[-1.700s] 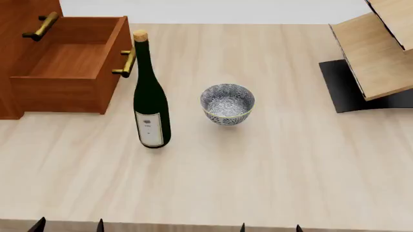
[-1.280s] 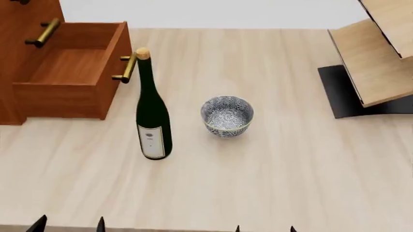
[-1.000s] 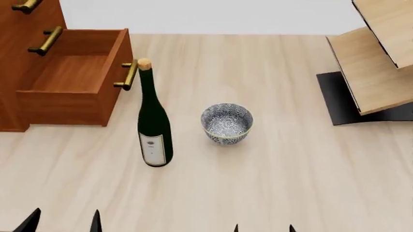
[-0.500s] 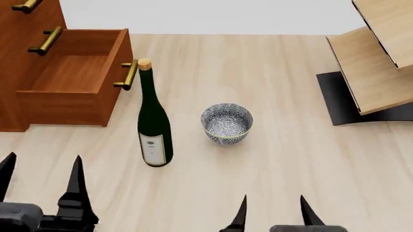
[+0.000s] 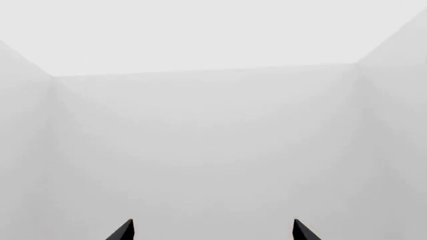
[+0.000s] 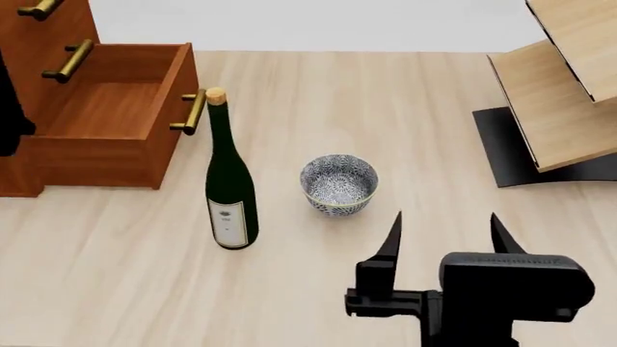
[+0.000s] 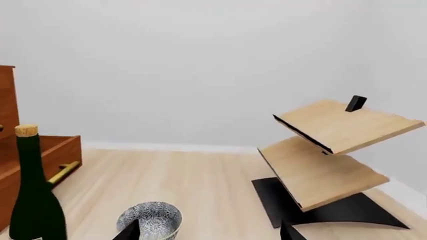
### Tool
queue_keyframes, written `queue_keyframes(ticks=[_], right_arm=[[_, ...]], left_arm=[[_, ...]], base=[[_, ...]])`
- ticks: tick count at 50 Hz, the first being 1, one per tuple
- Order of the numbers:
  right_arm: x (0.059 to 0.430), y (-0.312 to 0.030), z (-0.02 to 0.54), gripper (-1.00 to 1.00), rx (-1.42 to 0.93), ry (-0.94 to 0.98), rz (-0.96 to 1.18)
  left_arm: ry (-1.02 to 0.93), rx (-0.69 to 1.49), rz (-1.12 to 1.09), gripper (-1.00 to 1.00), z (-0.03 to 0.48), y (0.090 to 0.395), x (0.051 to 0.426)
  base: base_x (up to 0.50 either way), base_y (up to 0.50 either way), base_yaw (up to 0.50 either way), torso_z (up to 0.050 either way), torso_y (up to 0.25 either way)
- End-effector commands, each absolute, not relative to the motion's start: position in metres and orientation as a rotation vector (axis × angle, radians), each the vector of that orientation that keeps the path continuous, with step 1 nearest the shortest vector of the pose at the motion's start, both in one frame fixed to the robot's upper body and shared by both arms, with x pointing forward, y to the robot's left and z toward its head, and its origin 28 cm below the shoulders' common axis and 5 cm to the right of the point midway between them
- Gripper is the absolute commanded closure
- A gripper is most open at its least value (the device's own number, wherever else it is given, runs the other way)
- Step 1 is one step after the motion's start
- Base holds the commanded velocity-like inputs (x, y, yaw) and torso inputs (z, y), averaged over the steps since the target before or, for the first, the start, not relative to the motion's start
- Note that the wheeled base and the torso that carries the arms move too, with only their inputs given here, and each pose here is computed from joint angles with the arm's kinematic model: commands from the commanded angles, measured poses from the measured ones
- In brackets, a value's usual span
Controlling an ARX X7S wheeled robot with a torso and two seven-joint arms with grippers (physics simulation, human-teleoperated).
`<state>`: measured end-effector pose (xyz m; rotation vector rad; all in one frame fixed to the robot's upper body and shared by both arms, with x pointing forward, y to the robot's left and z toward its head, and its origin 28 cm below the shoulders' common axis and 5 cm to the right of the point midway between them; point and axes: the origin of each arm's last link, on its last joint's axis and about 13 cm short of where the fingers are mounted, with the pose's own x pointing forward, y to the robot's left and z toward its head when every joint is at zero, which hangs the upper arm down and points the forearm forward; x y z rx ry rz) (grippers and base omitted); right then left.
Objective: Close the bottom drawer of the cabinet and open the top drawer.
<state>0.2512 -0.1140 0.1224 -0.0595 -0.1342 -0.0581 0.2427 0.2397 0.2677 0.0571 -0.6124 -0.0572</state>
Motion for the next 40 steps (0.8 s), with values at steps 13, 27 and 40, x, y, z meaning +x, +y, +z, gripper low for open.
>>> queue_keyframes(ticks=[13, 27, 40], right_arm=[[0.255, -0.116, 0.160, -1.00, -0.059, -0.181, -0.042], [0.251, -0.116, 0.156, -1.00, -0.076, -0.170, -0.031], [0.253, -0.115, 0.152, -1.00, -0.086, -0.157, -0.027]], left_arm=[[-0.693, 0.103, -0.069, -1.00, 0.304, 0.239, 0.229], [-0.720, 0.107, -0.047, -1.00, 0.304, 0.238, 0.226], [-0.711, 0.103, -0.039, -1.00, 0.300, 0.238, 0.229]], base=[[0.00, 0.00, 0.00, 0.000, 0.000], [0.00, 0.24, 0.00, 0.000, 0.000], [0.00, 0.50, 0.00, 0.000, 0.000]])
